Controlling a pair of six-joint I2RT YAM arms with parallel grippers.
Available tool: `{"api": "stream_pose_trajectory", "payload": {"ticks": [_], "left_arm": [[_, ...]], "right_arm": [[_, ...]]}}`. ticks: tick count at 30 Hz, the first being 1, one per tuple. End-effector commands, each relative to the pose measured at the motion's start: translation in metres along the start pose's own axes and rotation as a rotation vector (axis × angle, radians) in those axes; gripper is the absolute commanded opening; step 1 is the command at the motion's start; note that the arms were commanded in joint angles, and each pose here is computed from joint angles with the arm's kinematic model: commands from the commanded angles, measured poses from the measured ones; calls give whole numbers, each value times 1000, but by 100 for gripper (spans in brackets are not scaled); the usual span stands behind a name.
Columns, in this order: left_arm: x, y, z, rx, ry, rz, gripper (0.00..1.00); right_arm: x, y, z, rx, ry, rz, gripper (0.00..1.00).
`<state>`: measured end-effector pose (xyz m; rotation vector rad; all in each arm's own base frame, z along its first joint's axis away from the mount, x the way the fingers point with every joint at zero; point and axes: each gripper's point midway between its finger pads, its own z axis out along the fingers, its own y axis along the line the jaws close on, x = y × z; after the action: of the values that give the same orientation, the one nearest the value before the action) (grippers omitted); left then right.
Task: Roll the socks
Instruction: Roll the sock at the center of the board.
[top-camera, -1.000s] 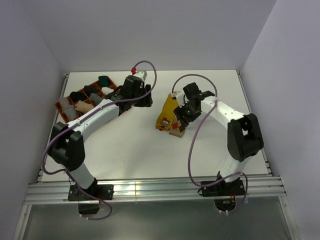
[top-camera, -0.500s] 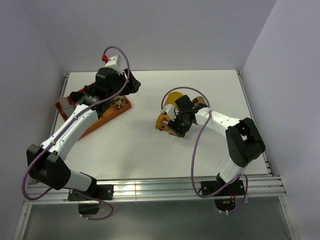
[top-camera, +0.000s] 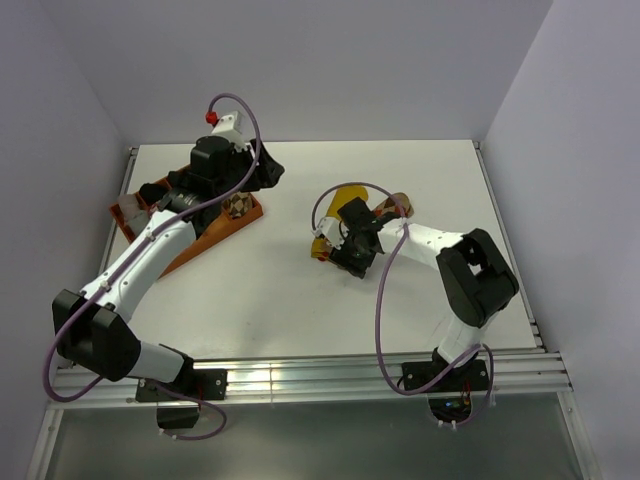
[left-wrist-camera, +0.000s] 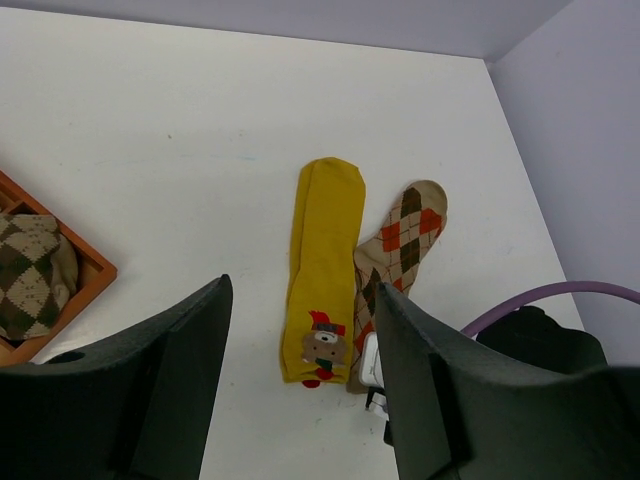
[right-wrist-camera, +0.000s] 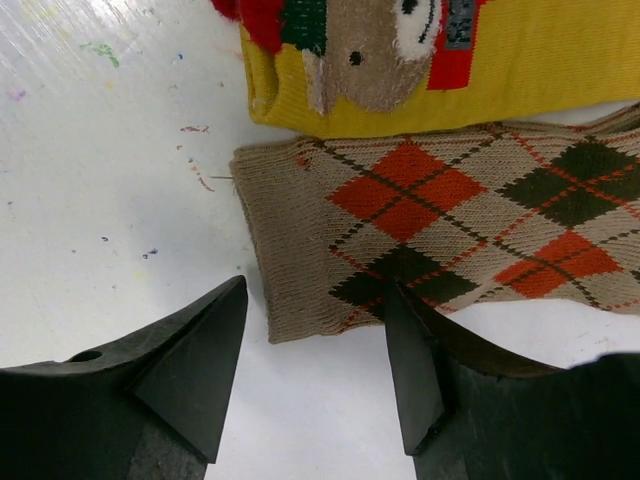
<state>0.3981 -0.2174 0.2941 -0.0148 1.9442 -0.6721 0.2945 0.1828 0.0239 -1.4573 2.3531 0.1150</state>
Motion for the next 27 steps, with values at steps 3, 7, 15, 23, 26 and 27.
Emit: {"api": "stream_pose_trajectory", "payload": {"ticks": [3, 7, 15, 23, 26, 27], "left_arm": [[-6, -11, 0, 63, -28, 18, 63], [0, -12, 6, 67, -14, 24, 63], [13, -15, 19, 39, 4, 65, 61], [38, -35, 28, 71, 24, 92, 53], [43, -39, 29, 70, 6, 100, 47], [50, -39, 28, 74, 13, 106, 45]], "right_arm": [[8, 5, 9, -13, 20, -25, 62], [13, 11, 7, -26, 20, -27, 62], [19, 16, 14, -61, 41, -19, 43], [15, 32, -14, -380, -38, 143, 28], [17, 33, -27, -512, -63, 211, 27], [14, 30, -31, -550, -90, 246, 27]]}}
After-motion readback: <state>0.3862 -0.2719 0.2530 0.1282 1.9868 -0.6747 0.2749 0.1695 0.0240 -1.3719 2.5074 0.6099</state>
